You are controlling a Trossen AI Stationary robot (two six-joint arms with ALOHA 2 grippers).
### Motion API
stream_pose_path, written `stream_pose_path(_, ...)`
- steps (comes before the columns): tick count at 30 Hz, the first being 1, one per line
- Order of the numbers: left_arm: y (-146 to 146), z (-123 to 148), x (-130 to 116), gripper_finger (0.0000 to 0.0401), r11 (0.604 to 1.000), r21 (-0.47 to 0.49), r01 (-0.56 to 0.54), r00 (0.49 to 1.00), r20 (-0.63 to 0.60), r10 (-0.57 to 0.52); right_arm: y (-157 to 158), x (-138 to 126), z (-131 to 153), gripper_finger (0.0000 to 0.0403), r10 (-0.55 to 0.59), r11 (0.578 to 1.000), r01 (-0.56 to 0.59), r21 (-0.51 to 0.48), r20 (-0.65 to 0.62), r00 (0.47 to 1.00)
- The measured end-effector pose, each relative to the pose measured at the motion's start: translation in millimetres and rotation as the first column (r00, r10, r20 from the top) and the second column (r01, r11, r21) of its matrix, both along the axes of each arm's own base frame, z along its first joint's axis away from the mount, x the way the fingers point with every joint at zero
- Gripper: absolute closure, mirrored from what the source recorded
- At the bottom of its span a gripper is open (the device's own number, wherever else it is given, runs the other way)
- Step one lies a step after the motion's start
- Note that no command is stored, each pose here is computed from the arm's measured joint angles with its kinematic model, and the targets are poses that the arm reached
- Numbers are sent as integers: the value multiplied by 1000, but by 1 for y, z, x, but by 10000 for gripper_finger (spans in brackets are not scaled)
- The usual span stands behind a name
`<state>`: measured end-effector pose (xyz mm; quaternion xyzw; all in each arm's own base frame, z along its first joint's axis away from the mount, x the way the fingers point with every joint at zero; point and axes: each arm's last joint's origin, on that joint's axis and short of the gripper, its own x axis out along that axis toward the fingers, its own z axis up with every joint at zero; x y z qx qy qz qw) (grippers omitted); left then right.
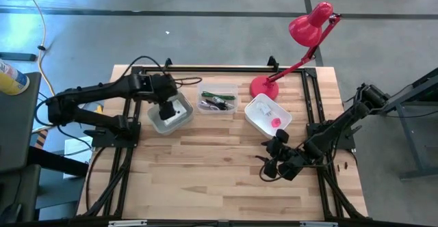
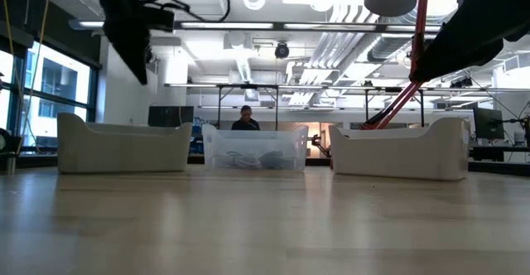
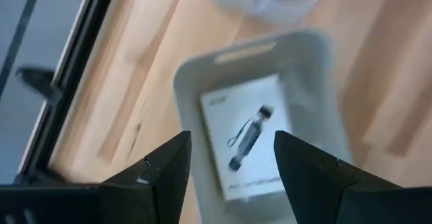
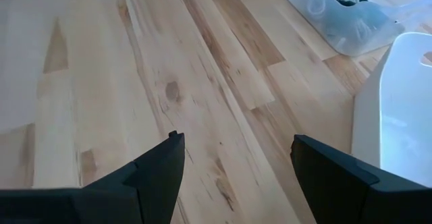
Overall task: Pick and place items into bin
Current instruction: Return to Home Position
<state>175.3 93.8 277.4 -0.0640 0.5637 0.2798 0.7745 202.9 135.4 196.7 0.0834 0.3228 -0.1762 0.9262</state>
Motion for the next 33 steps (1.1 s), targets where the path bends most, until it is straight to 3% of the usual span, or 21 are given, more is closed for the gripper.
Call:
stream_pose_path(4, -5, 29, 10, 201, 995, 15, 94, 989, 116, -95, 2, 3, 2, 144, 11, 1000, -12, 16, 30, 999)
stream_pose_path(9, -25, 81, 23, 201, 952, 147, 270, 924, 240, -299, 4, 6, 5, 144, 19, 999, -21, 35, 70, 997)
stream_pose_path(15, -51, 131, 22, 201, 902, 308, 303, 866, 306, -395, 7, 8, 6, 144, 141, 990, -141, 1, 38, 989)
stream_pose_path(20, -69, 146, 20, 201, 911, 246, 331, 814, 414, -408, 9, 9, 12, 144, 196, 979, -199, 35, 60, 979)
stream_pose_path(23, -86, 139, 27, 201, 862, 301, 409, 778, 378, -501, 7, 8, 22, 144, 174, 983, -181, 43, 122, 977)
stream_pose_path(27, -112, 125, 32, 201, 748, 474, 465, 676, 356, -645, 3, 4, 38, 144, 198, 979, -203, 7, 191, 962)
stream_pose_path(29, -117, 117, 24, 201, 711, 537, 454, 608, 397, -688, 0, 0, 46, 144, 221, 975, -224, -11, 214, 952)
stream_pose_path(33, -118, 87, 5, 201, 630, 634, 448, 411, 480, -775, -5, -8, 61, 144, 281, 959, -281, -36, 249, 927)
